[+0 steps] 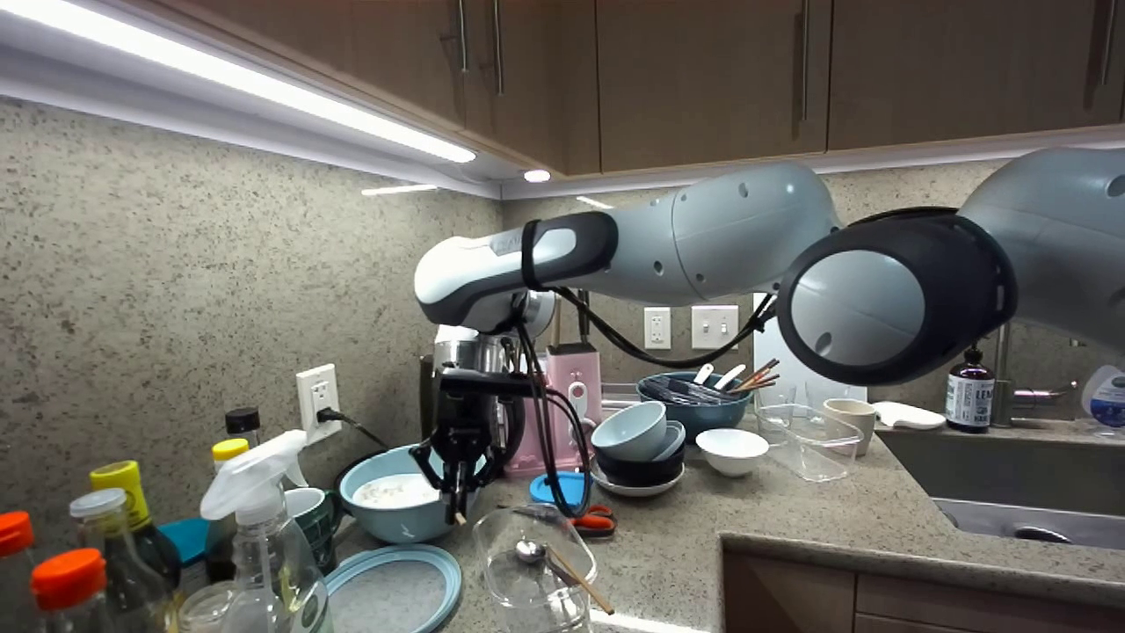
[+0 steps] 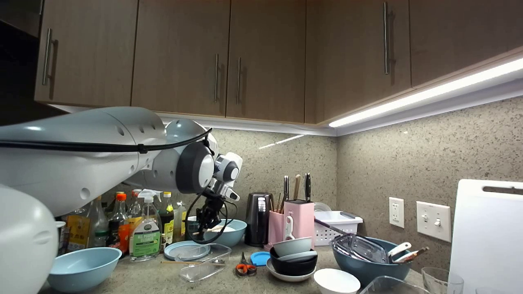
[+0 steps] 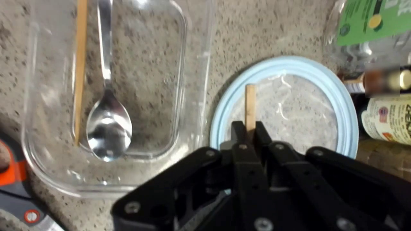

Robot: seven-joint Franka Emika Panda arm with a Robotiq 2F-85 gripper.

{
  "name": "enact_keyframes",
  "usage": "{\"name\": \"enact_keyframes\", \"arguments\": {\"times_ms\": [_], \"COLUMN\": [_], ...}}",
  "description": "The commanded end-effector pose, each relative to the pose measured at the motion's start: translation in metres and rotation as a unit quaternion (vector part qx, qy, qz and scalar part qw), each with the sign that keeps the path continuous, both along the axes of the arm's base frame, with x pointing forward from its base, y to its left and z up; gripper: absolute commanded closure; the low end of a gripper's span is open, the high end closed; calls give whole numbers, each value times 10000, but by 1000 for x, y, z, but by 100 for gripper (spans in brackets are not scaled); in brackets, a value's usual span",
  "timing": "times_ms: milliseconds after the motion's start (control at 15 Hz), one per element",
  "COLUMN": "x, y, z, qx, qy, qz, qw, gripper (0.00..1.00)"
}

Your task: Put the wooden stick into the blue bowl

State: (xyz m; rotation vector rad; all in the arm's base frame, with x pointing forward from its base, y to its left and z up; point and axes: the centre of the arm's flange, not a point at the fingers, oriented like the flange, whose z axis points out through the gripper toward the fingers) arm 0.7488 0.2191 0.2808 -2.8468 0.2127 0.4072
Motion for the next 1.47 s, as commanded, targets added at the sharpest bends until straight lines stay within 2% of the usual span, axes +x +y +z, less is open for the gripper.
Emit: {"name": "enact_keyframes", "arguments": {"times_ms": [0,67,200,267,400,1000,1067,1200,1267,1400], "x": [9,4,-5,-8,-12,-17,-17,-9,-22,-16], "y": [7,8,10,10,9,3,6,11,2,4], "z": [14,19,28,32,36,45,38,25,34,25], "qx": [106,182,280,331,388,718,776,673,677,683], "qy": [897,1145,1383,1455,1569,1685,1292,882,1050,914], "qz": [54,206,348,414,435,397,97,-359,26,-166], "qw": [9959,9930,9894,9879,9859,9823,9885,9932,9922,9933], "gripper": [98,98,98,67,62,3,2,0,4,0]}}
